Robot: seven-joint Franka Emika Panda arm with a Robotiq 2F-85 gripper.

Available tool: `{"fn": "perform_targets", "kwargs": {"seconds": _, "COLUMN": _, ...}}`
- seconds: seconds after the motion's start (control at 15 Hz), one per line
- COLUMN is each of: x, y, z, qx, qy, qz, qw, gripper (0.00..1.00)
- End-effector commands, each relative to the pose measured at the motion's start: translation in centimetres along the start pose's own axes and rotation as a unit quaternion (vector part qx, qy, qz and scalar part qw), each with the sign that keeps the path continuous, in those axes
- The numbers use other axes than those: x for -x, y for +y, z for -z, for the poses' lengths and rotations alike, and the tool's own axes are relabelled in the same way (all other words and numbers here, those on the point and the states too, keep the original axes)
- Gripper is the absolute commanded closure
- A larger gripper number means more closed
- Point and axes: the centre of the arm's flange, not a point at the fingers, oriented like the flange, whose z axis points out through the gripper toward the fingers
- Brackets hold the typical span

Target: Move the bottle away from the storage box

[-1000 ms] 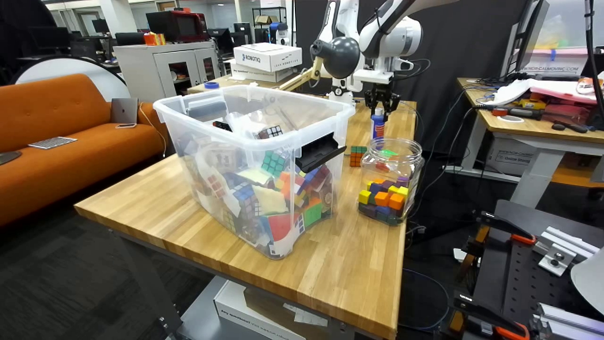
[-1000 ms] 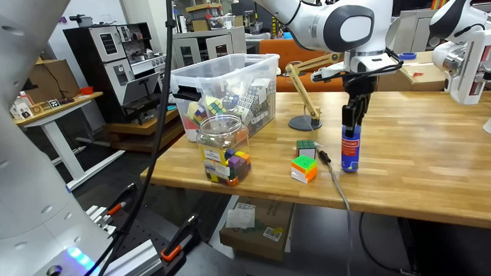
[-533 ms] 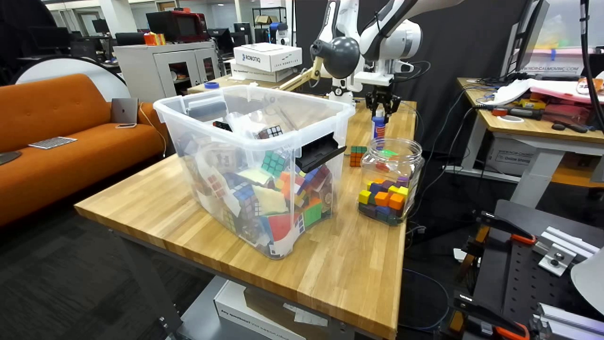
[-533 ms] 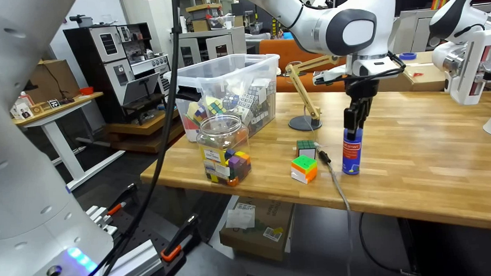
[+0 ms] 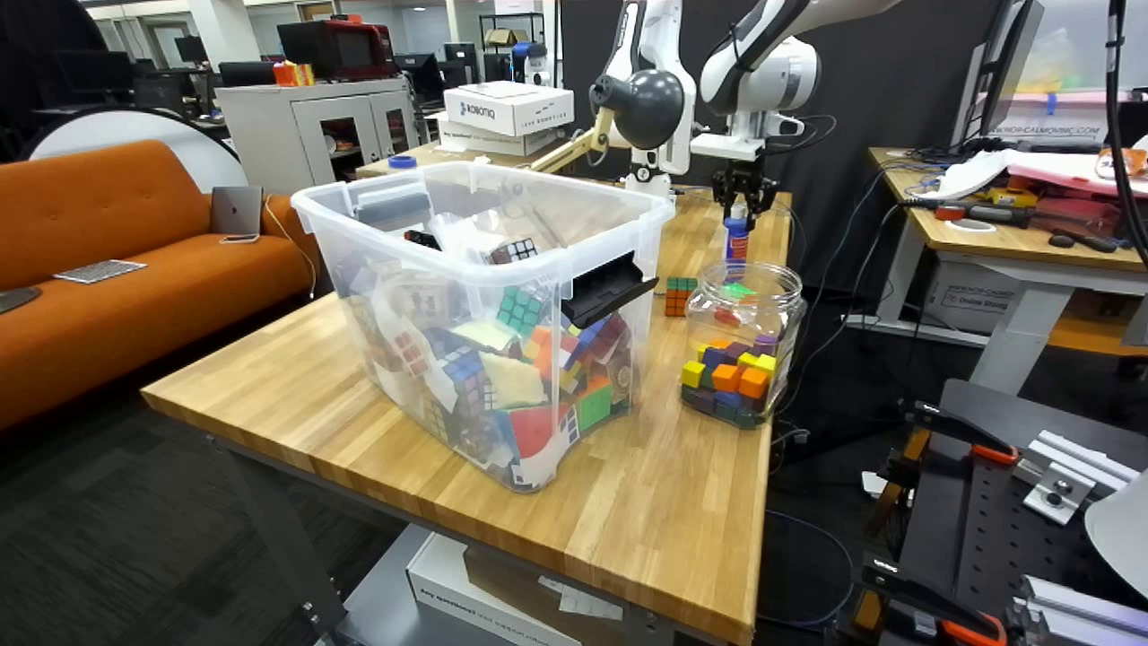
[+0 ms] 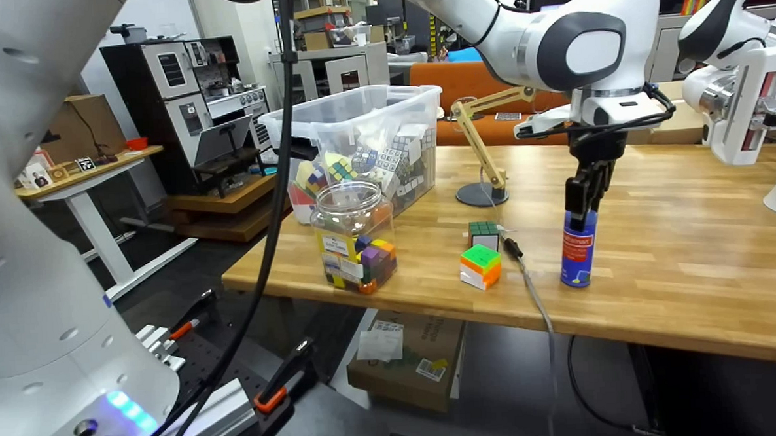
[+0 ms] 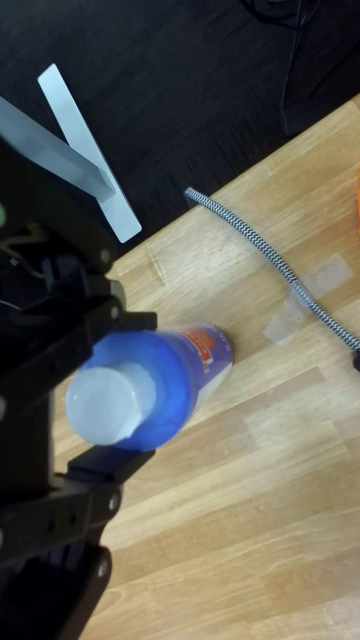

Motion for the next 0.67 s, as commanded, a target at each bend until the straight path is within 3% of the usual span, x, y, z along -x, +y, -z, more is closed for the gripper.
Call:
{"fn": "perform_targets", "kwargs": {"seconds": 0.0, "x": -1.2, "y": -0.5, "z": 0.4, "qx": 0.0, "qy": -0.013, "qz": -0.01, "qw": 0.9999, "gripper": 0.7}}
{"fn": "perform_targets", "kwargs": {"seconds": 0.07, "x": -1.3, "y": -0.5, "z": 0.5, "qx": 0.0, "qy": -0.014, "qz": -0.008, "qw": 0.9999, "gripper": 0.7}}
{"fn": "perform_targets", "kwargs": {"seconds": 0.13, "x": -1.4, "y": -0.4, "z": 0.6, "qx": -0.001, "qy": -0.018, "qz": -0.003, "qw": 0.9998, "gripper": 0.56}}
{"fn": "perform_targets", "kwargs": {"seconds": 0.2, "x": -1.4, "y": -0.4, "z": 0.7, "qx": -0.001, "qy": -0.019, "qz": -0.001, "qw": 0.9998, "gripper": 0.2}}
{"fn": "perform_targets", "kwargs": {"seconds": 0.27, "x": -1.2, "y": -0.3, "z": 0.9, "qx": -0.002, "qy": -0.021, "qz": 0.002, "qw": 0.9998, "gripper": 0.19}}
{"fn": "perform_targets", "kwargs": {"seconds": 0.47, "x": -0.5, "y": 0.1, "z": 2.8, "qx": -0.013, "qy": -0.014, "qz": 0.018, "qw": 0.9997, "gripper": 0.01}}
{"fn": "perform_targets", "kwargs": {"seconds": 0.6, "x": 0.4, "y": 0.9, "z": 4.6, "qx": -0.022, "qy": -0.006, "qz": 0.035, "qw": 0.9991, "gripper": 0.0}}
